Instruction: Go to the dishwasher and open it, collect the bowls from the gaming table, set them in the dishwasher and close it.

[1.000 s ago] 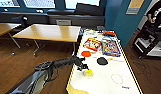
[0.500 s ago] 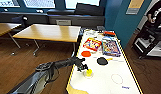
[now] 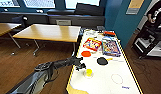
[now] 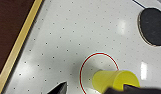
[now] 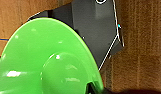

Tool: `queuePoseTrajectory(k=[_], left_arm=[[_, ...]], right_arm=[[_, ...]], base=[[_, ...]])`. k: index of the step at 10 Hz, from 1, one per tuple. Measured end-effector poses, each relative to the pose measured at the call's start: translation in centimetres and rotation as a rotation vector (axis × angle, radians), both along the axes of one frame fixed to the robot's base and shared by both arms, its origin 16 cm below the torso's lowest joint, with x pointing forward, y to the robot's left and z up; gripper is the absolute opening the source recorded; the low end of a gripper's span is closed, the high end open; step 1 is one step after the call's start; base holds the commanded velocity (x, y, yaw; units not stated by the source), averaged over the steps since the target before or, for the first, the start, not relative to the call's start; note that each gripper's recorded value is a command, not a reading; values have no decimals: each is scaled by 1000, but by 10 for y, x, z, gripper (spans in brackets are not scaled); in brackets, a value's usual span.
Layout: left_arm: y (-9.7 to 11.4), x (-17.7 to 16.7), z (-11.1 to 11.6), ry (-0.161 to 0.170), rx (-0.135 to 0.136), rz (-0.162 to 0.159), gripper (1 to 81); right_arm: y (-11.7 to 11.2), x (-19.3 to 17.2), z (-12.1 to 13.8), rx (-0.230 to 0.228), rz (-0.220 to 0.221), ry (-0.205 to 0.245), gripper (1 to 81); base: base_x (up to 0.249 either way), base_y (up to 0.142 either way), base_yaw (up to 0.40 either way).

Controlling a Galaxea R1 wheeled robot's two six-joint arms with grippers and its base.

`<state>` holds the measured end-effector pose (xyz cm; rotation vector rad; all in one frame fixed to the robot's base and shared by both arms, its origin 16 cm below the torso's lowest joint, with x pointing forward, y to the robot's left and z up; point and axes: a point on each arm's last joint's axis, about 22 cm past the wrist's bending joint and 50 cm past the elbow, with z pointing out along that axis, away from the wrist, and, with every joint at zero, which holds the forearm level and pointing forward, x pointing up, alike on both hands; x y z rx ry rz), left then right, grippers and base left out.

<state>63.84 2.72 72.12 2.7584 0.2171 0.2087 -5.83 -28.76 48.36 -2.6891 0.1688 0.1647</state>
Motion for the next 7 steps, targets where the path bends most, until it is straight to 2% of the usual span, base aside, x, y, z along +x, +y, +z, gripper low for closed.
queuePoseTrajectory(k=[3, 5, 7], left_arm=[[-5, 5, 0, -18, 12, 1, 811], [-24, 5, 5, -34, 9, -24, 811], [-33, 2, 6, -35, 3, -36, 811]], right_arm=[[0, 4, -1, 1, 3, -4, 10], [3, 4, -1, 4, 3, -5, 10], [8, 4, -1, 10, 2, -5, 10]], base=[[0, 0, 0], [0, 0, 0], [0, 0, 0]])
